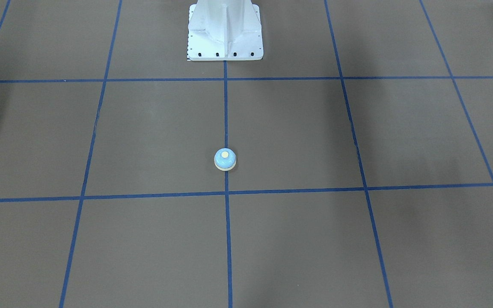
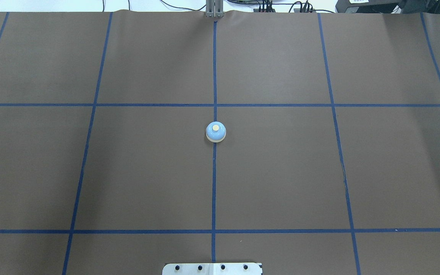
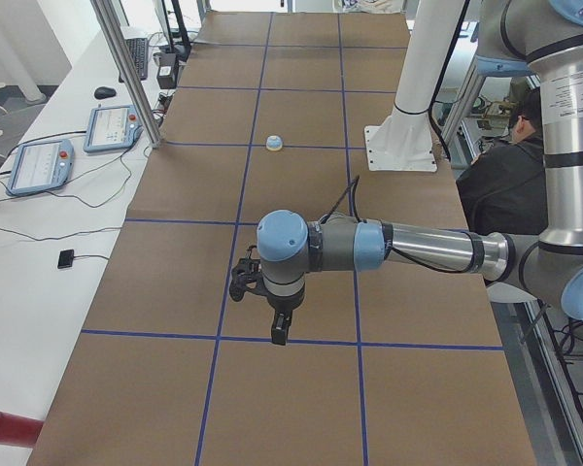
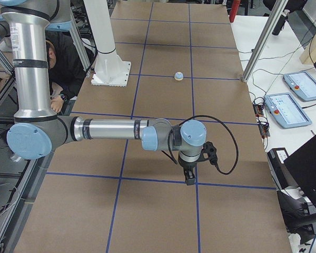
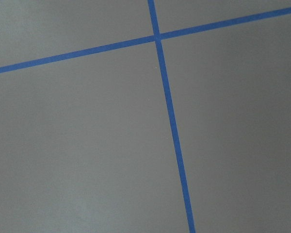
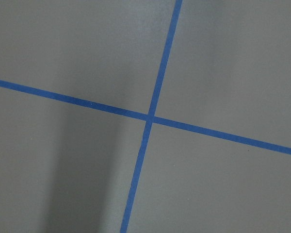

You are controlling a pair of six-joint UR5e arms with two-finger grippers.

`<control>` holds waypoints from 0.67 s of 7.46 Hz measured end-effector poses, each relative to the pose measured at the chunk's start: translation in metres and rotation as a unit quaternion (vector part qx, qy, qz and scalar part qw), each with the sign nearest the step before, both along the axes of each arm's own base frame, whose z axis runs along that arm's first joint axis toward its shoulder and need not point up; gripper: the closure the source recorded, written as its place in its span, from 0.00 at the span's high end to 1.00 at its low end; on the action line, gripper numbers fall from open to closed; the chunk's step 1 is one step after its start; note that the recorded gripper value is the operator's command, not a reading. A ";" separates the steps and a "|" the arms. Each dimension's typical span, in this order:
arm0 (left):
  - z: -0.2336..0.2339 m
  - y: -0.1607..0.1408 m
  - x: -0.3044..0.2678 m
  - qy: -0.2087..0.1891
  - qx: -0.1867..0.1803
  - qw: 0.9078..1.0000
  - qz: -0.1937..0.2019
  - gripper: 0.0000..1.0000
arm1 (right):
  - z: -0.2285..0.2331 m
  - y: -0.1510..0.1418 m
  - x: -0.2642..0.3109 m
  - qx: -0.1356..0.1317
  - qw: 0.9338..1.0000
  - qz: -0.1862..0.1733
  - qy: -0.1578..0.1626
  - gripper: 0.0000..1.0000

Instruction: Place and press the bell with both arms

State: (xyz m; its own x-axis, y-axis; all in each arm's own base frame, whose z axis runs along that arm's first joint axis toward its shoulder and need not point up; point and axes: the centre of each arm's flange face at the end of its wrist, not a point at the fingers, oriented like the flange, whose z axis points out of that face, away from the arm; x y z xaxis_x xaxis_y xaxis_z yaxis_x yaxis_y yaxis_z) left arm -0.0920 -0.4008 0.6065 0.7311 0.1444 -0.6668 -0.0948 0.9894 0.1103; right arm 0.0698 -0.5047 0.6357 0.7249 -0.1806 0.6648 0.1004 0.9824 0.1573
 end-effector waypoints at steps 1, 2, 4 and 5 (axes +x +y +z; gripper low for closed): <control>-0.006 0.008 -0.006 -0.002 0.003 1.000 -0.008 1.00 | -0.004 0.001 0.000 -0.001 1.000 0.005 -0.001 1.00; -0.006 0.018 -0.009 -0.002 0.001 1.000 -0.013 1.00 | -0.006 0.000 0.000 -0.001 1.000 0.007 -0.001 1.00; -0.006 0.025 -0.009 0.000 0.001 1.000 -0.014 1.00 | -0.008 0.001 -0.001 -0.001 1.000 0.008 -0.002 1.00; -0.006 0.026 -0.009 0.000 0.001 1.000 -0.014 1.00 | -0.008 0.001 -0.001 -0.001 1.000 0.008 -0.002 1.00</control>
